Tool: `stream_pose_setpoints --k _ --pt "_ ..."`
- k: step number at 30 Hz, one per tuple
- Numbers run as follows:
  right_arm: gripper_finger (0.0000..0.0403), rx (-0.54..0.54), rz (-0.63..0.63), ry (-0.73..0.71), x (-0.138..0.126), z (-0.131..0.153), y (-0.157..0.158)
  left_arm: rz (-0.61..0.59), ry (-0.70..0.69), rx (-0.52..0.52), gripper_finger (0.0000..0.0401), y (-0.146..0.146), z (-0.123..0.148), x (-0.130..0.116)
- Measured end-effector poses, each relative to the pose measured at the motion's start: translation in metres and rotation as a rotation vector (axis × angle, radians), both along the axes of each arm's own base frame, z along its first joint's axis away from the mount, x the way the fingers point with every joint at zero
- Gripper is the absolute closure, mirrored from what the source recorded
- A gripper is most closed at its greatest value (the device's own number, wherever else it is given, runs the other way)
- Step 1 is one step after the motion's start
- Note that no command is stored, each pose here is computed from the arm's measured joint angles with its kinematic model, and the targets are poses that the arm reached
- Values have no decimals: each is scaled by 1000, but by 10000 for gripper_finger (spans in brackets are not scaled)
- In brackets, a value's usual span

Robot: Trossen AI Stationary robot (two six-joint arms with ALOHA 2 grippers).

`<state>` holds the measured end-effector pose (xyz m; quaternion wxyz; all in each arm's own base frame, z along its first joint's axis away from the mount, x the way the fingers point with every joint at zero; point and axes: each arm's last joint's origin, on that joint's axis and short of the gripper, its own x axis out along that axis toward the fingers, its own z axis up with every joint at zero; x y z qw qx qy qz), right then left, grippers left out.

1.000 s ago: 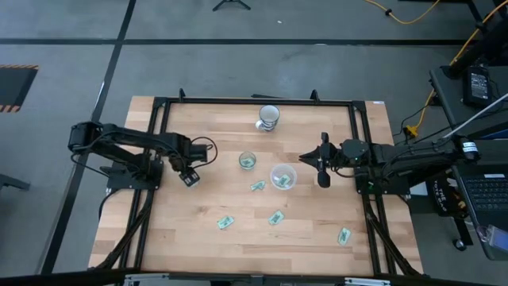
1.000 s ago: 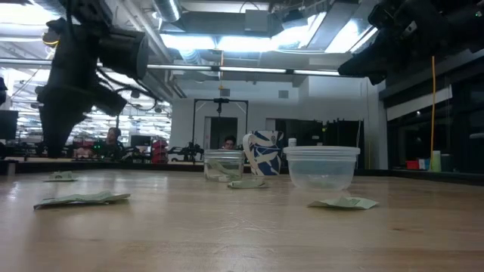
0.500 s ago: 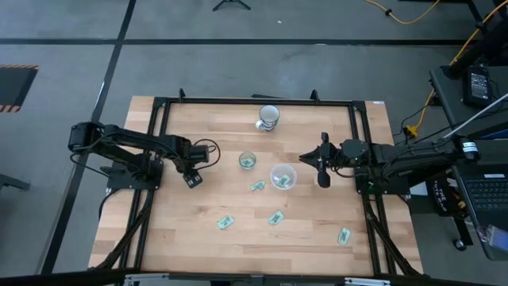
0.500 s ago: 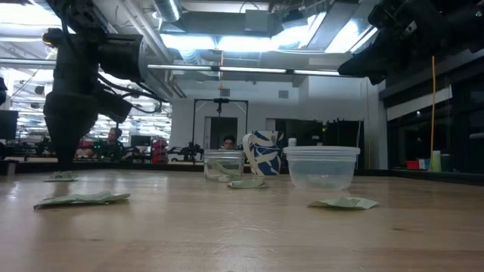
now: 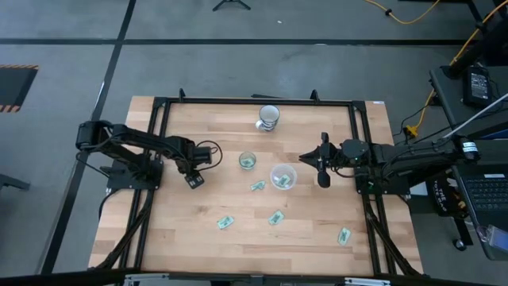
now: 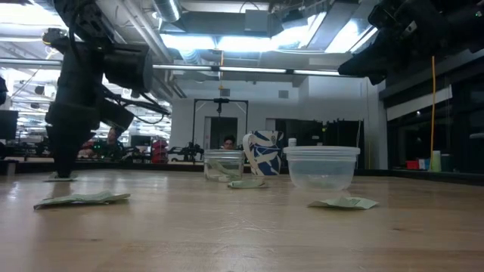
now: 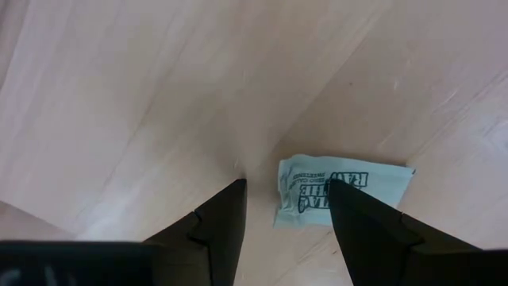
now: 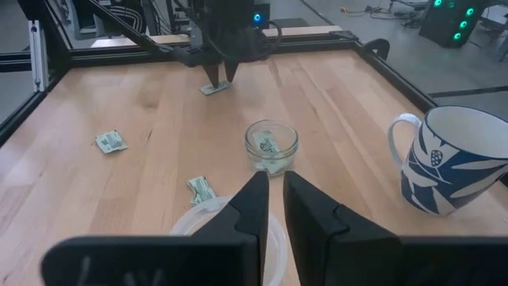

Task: Pick and place Stevia / Truvia into bins
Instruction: Put the stevia packet into the glass container

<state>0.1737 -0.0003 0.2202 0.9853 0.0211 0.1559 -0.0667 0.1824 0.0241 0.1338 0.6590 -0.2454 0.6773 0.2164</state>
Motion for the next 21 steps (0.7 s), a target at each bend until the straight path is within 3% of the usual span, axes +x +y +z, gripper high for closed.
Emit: stream_pose_setpoints --k 6,21 --pt "357 0 0 0 0 0 0 -32 14 -3 250 0 -3 0" --pt "357 0 0 -8 0 1 0 -87 1 -11 356 0 -3 1"
